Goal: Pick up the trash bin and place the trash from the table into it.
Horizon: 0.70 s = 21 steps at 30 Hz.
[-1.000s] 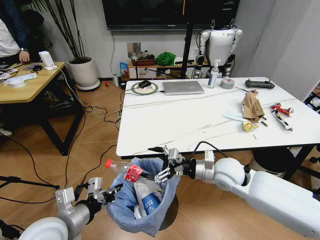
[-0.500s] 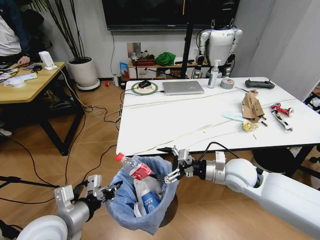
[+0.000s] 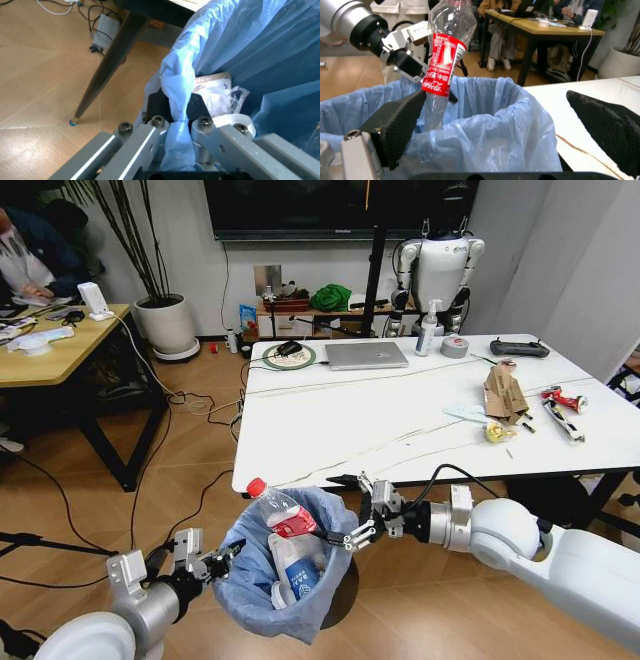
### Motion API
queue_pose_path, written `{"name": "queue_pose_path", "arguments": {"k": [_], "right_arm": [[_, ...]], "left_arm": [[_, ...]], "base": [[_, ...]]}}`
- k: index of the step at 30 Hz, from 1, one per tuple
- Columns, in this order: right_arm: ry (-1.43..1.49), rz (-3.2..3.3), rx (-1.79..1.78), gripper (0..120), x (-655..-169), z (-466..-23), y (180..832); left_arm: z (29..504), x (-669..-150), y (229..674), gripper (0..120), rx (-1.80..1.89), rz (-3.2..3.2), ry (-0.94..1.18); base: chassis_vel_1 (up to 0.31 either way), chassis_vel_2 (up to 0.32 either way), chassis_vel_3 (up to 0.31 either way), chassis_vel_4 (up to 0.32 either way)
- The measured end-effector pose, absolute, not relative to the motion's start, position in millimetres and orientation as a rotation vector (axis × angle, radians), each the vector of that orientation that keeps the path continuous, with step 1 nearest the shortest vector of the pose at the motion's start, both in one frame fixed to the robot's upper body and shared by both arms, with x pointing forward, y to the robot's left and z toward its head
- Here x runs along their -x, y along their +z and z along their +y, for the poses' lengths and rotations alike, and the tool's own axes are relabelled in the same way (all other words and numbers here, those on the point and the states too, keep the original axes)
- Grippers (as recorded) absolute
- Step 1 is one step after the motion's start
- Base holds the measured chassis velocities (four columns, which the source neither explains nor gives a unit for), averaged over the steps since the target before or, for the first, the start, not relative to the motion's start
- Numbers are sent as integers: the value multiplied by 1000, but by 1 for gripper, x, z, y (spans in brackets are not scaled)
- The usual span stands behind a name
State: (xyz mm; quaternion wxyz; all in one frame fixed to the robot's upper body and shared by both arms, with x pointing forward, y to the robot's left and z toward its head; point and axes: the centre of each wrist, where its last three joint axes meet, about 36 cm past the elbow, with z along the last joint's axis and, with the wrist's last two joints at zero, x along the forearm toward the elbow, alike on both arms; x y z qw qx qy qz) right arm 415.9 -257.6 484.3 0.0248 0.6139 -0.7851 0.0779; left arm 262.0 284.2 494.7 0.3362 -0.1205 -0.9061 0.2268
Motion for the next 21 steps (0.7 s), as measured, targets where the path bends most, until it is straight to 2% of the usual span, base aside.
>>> {"name": "queue_pose_path", "arguments": {"k": [21], "right_arm": [[286,-2421,-1877,100,-401,-285,488]], "left_arm": [[283,-263,496,0,316,-2385,604]], "base": [[0,0,0,0]]}}
